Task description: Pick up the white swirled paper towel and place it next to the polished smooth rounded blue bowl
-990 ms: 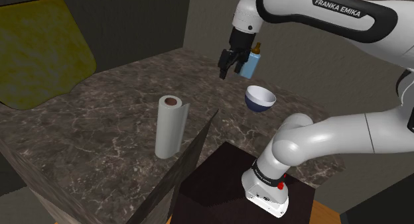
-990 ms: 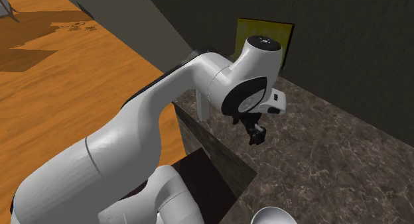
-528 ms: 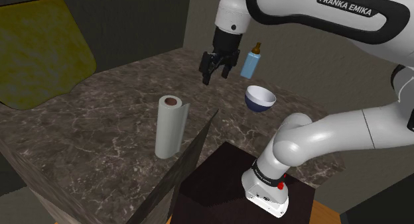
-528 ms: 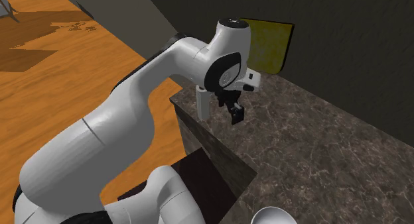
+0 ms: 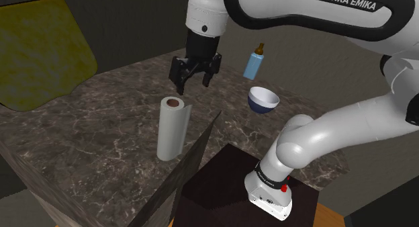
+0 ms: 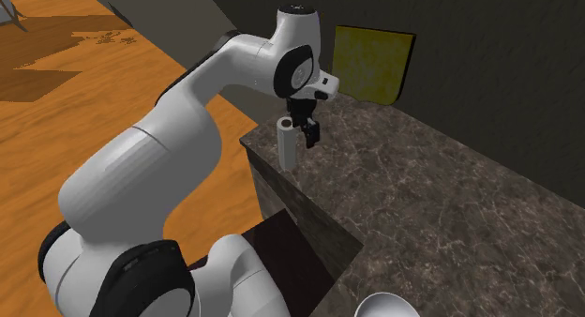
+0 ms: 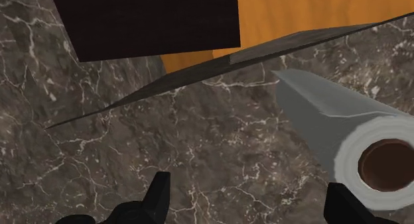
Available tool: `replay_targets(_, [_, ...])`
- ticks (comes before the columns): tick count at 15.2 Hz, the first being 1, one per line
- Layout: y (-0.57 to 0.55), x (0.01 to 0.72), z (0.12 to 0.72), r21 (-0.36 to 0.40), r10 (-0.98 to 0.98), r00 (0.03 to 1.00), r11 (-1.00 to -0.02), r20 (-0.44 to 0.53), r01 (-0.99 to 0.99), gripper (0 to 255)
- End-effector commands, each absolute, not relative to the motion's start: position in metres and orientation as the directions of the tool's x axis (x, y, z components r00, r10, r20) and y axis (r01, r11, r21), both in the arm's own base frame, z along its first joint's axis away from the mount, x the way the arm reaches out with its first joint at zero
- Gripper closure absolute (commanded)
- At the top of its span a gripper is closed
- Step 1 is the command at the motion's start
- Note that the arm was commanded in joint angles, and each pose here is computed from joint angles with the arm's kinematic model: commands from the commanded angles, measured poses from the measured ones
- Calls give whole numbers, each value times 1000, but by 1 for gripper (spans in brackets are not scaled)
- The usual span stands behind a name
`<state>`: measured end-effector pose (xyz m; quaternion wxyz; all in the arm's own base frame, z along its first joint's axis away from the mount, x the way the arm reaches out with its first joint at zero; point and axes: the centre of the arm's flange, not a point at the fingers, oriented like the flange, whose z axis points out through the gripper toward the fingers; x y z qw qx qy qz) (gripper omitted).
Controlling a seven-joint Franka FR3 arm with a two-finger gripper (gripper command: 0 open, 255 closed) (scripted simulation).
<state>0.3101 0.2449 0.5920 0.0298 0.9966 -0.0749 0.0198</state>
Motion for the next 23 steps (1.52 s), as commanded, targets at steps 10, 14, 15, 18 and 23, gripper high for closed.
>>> replay_targets(10, [322, 317, 564, 56, -179, 982, -982, 56, -182, 0])
replay_targets(14, [321, 318, 550, 56, -179, 982, -982, 56, -182, 0])
replay_targets(15, [321, 318, 550, 56, -179, 982, -982, 56, -182, 0])
replay_targets(18, [321, 318, 550, 56, -179, 982, -982, 56, -182, 0])
replay_targets(23, [321, 318, 550, 56, -179, 982, -982, 56, -182, 255])
